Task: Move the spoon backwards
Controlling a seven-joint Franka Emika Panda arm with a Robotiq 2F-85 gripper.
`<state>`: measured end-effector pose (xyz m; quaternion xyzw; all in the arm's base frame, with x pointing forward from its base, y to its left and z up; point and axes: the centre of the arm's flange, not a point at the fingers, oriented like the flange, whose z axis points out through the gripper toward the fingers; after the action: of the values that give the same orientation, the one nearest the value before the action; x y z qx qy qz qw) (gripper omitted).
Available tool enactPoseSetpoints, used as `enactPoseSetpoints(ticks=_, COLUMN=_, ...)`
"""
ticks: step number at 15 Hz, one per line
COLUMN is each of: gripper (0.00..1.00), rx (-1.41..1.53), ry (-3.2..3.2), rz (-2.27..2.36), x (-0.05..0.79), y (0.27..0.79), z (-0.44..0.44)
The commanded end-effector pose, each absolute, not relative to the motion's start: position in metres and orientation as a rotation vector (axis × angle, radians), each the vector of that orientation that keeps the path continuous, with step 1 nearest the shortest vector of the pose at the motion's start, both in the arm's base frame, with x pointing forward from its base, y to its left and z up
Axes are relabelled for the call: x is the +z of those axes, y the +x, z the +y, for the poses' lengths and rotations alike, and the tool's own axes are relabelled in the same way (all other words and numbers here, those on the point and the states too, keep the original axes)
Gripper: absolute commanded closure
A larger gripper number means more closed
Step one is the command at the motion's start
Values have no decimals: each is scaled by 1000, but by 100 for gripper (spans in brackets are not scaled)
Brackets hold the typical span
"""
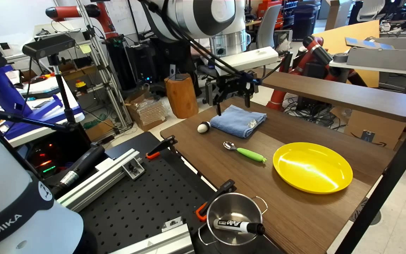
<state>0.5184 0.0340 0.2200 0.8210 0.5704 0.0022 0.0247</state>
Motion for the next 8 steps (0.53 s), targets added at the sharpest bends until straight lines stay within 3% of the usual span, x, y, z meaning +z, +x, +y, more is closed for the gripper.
enactPoseSetpoints(ticks=1, gripper=0, rx=0, ry=2538, rz=1771, x=220, y=518, z=36)
enactPoseSetpoints(ticks=8, gripper=0, rx=-5, ry=2537, rz=1779, x=218, y=517, z=39)
